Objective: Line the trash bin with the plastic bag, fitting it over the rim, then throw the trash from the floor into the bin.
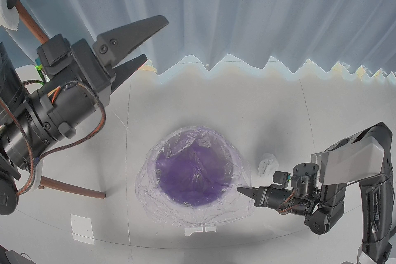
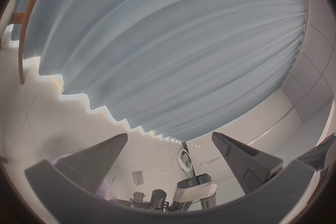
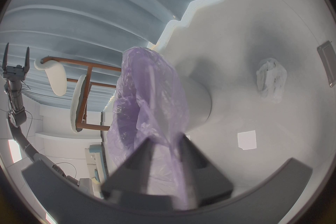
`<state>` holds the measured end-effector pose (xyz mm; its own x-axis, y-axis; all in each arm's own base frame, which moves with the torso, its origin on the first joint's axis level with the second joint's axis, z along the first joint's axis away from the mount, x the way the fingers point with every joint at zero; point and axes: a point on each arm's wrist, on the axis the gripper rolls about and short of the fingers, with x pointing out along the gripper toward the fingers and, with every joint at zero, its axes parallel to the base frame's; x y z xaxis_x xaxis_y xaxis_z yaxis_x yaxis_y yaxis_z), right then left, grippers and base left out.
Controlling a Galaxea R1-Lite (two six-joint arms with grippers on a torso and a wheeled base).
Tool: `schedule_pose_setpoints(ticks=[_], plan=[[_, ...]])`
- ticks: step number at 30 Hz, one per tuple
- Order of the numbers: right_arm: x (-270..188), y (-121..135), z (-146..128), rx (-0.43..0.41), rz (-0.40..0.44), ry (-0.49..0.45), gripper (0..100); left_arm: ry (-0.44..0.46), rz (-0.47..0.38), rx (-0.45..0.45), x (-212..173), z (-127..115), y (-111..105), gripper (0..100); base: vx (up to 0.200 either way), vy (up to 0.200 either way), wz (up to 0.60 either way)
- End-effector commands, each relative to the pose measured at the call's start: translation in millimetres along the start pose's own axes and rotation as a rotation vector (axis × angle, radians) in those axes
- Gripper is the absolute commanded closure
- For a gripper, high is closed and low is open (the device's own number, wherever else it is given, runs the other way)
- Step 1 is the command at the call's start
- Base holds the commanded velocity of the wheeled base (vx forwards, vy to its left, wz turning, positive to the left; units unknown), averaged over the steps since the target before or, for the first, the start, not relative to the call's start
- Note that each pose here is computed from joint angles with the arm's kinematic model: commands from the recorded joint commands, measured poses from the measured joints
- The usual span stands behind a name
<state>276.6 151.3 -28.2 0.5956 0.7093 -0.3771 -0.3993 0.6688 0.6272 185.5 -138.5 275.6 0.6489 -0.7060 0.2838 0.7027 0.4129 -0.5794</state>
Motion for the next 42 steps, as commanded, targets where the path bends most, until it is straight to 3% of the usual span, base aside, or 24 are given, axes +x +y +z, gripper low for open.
schedule_pose_setpoints(ticks=[1,10,13,14,16,34,35,40,42], plan=[[1,1,2,-0.006,0.011,-0.018,100,0.006,0.005,-0.003,1,-2,2,0,0.0,0.0,0.0],[-4,-3,12,-0.024,-0.016,-0.06,100,0.007,0.006,-0.003,1,-2,2,0,0.0,0.0,0.0],[3,-11,4,-0.039,-0.066,-0.056,100,0.009,0.007,-0.003,2,-2,2,0,0.0,0.0,0.0],[16,-22,-3,-0.099,-0.14,-0.077,100,0.009,0.007,-0.003,1,-2,2,0,0.0,0.0,0.0],[22,-29,-7,-0.135,-0.191,-0.087,100,0.009,0.007,-0.003,1,-2,2,0,0.0,0.0,0.0],[23,-27,-14,-0.13,-0.188,-0.061,100,0.044,0.019,0.02,0,-12,6,0,0.0,0.0,0.0],[23,-27,-14,-0.125,-0.187,-0.058,0,0.049,0.023,0.031,0,-13,7,0,0.0,0.0,0.0],[20,-15,-15,-0.076,-0.16,-0.059,0,0.074,0.042,0.075,0,-20,13,0,0.0,0.0,0.0],[5,8,-14,0.048,-0.1,-0.039,0,0.097,0.061,0.084,-4,-26,17,0,0.0,0.0,0.0]])
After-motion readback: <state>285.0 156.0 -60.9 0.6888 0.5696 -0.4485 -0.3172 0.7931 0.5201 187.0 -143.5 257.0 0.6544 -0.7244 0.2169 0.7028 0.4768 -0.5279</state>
